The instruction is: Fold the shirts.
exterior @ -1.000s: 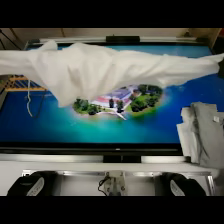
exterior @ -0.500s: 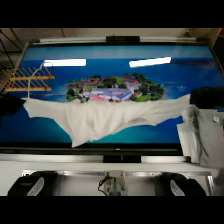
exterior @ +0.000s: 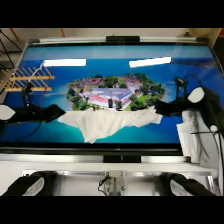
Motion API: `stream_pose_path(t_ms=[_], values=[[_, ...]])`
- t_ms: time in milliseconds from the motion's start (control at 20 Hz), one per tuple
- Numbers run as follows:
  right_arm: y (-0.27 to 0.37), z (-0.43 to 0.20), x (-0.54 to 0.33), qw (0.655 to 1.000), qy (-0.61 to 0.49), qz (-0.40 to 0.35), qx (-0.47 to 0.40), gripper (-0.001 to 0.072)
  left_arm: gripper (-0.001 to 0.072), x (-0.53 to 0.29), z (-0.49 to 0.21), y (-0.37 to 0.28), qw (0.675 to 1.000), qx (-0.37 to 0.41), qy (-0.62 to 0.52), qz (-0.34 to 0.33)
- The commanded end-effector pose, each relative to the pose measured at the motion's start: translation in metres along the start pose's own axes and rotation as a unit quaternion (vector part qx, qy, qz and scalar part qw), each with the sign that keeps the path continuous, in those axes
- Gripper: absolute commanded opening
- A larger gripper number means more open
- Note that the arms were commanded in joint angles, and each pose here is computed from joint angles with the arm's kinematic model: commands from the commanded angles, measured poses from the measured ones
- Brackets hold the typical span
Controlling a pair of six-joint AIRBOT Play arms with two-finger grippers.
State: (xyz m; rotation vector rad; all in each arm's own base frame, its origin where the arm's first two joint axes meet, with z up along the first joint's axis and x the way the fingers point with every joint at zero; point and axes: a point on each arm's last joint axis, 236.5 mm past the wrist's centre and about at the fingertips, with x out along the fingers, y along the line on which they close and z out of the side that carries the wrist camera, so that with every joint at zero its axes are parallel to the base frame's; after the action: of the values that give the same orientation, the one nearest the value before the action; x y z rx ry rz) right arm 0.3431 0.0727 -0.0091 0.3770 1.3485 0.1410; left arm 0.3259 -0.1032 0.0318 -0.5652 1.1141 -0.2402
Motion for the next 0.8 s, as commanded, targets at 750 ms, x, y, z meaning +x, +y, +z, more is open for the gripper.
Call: stream_pose_path(t_ms=[750], values=[[-0.010, -0.018, 0.026, 0.999, 0.054, -0.005, 0.000, 0.0062, 0.0476, 0.086, -0.163, -0.017, 0.976, 0.090, 0.193, 0.036]])
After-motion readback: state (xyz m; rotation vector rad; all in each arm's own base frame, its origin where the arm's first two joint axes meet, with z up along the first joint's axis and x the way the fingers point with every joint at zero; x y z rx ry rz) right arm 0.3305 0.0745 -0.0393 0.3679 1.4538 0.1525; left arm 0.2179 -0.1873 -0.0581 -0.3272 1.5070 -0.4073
